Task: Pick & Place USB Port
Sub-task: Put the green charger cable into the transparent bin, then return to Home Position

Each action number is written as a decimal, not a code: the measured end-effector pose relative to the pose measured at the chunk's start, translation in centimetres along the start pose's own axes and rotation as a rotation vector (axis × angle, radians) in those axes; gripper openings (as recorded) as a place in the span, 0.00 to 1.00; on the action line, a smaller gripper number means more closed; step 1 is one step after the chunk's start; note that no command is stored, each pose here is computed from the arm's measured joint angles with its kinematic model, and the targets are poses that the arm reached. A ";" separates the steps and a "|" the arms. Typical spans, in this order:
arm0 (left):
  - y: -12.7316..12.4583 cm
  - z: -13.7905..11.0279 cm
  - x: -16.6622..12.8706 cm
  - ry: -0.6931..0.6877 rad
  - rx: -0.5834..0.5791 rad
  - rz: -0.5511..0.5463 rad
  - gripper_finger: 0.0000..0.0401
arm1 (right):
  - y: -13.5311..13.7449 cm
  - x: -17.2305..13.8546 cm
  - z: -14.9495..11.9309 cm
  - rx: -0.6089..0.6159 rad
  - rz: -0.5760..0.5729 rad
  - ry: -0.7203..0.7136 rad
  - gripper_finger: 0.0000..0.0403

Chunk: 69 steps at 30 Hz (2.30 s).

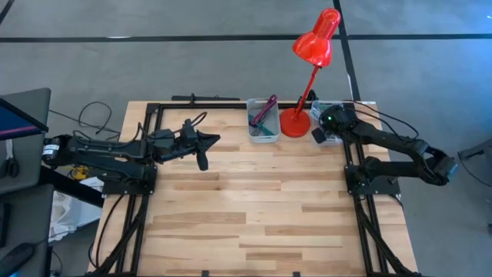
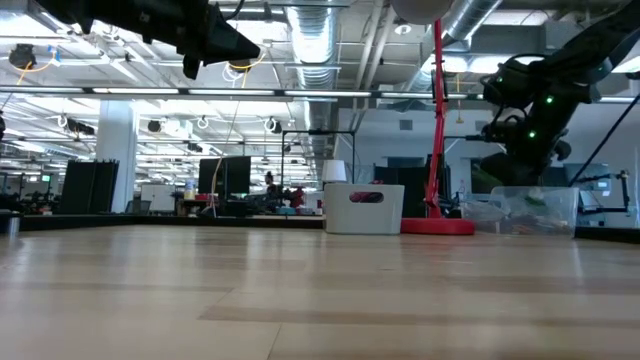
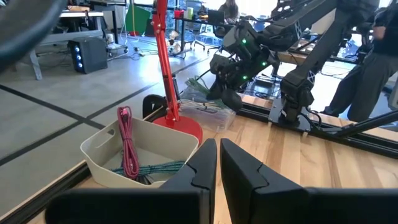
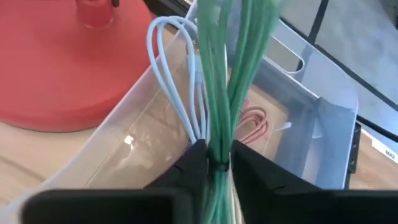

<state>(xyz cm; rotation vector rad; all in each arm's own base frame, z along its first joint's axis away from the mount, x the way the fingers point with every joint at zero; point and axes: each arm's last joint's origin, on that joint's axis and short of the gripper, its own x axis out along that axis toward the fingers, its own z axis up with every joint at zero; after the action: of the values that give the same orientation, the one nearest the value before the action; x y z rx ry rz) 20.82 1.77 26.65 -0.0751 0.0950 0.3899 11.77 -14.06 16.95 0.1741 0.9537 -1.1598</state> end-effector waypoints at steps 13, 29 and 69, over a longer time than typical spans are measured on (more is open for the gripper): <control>-0.1 0.2 -0.2 -0.011 0.086 -0.007 0.05 | 0.1 -1.7 0.7 -0.019 0.225 -0.130 0.38; 0.2 -3.0 -6.4 -0.130 0.166 -0.154 0.05 | 1.2 -11.9 -0.4 -0.143 0.713 -0.654 0.32; 0.9 -10.5 -9.9 -0.164 0.197 -0.276 0.05 | 2.6 -11.9 -8.5 -0.146 0.968 -0.899 0.30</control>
<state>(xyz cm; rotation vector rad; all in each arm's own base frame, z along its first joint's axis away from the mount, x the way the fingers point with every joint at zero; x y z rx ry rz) 10.55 -2.10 17.20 0.1374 -0.0394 0.1088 8.44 0.21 19.37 -0.0252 0.0746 -0.1824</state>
